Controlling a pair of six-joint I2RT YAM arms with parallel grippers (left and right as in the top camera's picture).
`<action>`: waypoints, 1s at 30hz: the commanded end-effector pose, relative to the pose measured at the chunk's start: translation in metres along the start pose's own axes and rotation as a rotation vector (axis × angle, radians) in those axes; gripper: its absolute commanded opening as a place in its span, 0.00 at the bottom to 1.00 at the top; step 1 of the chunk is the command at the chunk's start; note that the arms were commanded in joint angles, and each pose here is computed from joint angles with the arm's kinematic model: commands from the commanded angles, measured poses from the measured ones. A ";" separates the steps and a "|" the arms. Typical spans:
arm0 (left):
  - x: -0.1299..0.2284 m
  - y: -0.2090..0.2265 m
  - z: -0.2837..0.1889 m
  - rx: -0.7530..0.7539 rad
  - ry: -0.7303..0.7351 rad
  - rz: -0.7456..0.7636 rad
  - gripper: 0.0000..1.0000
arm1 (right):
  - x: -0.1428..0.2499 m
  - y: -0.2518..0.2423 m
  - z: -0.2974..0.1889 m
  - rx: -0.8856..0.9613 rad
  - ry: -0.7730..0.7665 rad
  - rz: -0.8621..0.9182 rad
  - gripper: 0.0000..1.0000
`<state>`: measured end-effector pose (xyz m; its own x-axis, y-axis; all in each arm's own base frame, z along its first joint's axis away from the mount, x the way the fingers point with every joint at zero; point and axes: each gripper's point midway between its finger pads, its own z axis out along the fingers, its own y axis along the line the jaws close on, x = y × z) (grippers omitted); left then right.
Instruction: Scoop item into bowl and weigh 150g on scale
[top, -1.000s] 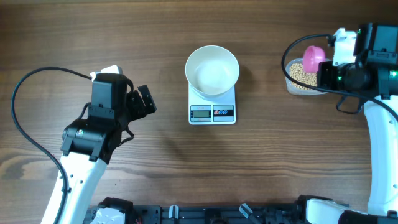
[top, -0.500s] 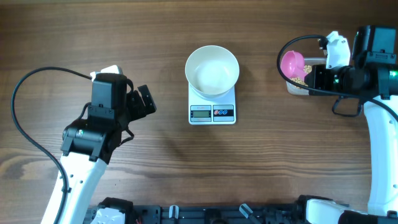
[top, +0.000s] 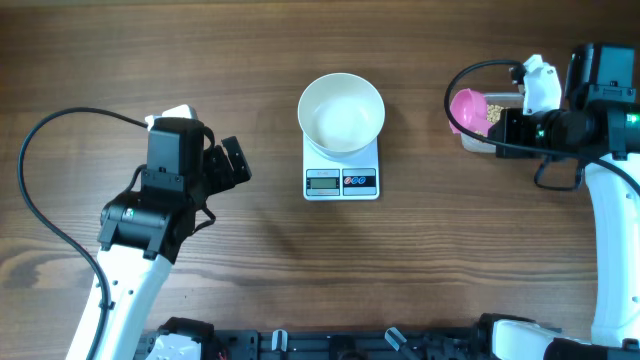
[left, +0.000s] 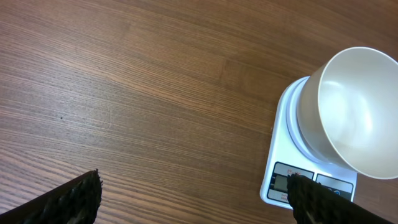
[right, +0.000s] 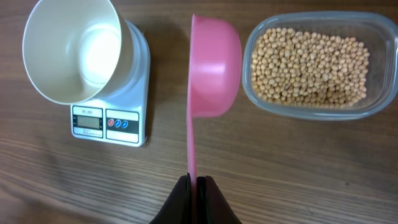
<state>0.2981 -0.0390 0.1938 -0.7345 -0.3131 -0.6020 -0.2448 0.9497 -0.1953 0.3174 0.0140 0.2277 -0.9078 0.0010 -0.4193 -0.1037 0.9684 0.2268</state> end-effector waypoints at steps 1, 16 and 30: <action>-0.007 0.002 -0.002 -0.013 -0.021 0.008 1.00 | 0.004 0.005 -0.003 -0.024 0.003 0.007 0.04; -0.007 0.002 -0.002 -0.013 -0.021 0.008 1.00 | -0.005 0.004 -0.003 -0.020 -0.031 -0.016 0.04; -0.007 0.002 -0.002 -0.013 -0.021 0.008 1.00 | -0.006 0.002 -0.003 -0.008 -0.036 -0.031 0.04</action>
<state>0.2981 -0.0390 0.1938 -0.7345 -0.3131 -0.6020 -0.2448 0.9497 -0.1953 0.3206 0.0135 0.2291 -0.9006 -0.0083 -0.4346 -0.1148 0.9688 0.2195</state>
